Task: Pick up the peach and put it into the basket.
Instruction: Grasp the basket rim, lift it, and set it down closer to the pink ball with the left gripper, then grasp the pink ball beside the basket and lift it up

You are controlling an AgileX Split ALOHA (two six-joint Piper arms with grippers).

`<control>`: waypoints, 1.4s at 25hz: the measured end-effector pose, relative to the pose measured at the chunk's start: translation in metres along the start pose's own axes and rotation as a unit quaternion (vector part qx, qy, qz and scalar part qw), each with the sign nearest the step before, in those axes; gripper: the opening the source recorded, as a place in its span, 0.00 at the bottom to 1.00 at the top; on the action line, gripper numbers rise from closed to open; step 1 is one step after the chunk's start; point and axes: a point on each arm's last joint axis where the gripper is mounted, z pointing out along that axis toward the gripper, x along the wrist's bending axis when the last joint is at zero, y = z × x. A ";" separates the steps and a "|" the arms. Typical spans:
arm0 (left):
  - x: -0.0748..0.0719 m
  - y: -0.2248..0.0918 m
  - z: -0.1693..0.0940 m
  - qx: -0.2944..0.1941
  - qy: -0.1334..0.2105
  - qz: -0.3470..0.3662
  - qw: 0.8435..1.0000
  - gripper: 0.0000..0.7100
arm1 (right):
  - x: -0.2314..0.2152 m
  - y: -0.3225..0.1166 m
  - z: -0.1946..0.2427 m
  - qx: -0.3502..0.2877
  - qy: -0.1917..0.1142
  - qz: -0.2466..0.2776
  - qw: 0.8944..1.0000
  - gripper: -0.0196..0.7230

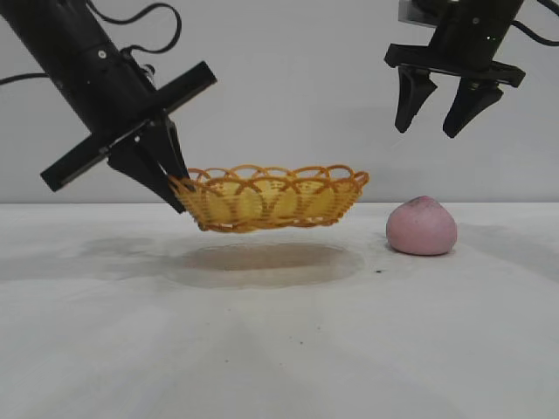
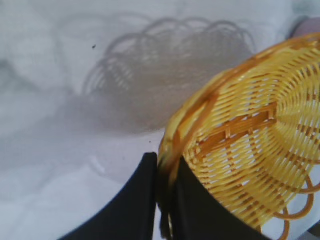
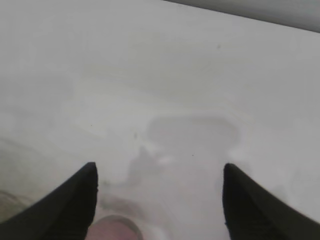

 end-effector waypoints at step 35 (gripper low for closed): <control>-0.017 0.049 -0.100 -0.008 0.277 0.237 0.931 0.73 | 0.001 -0.001 0.000 0.005 0.004 0.002 1.000 0.62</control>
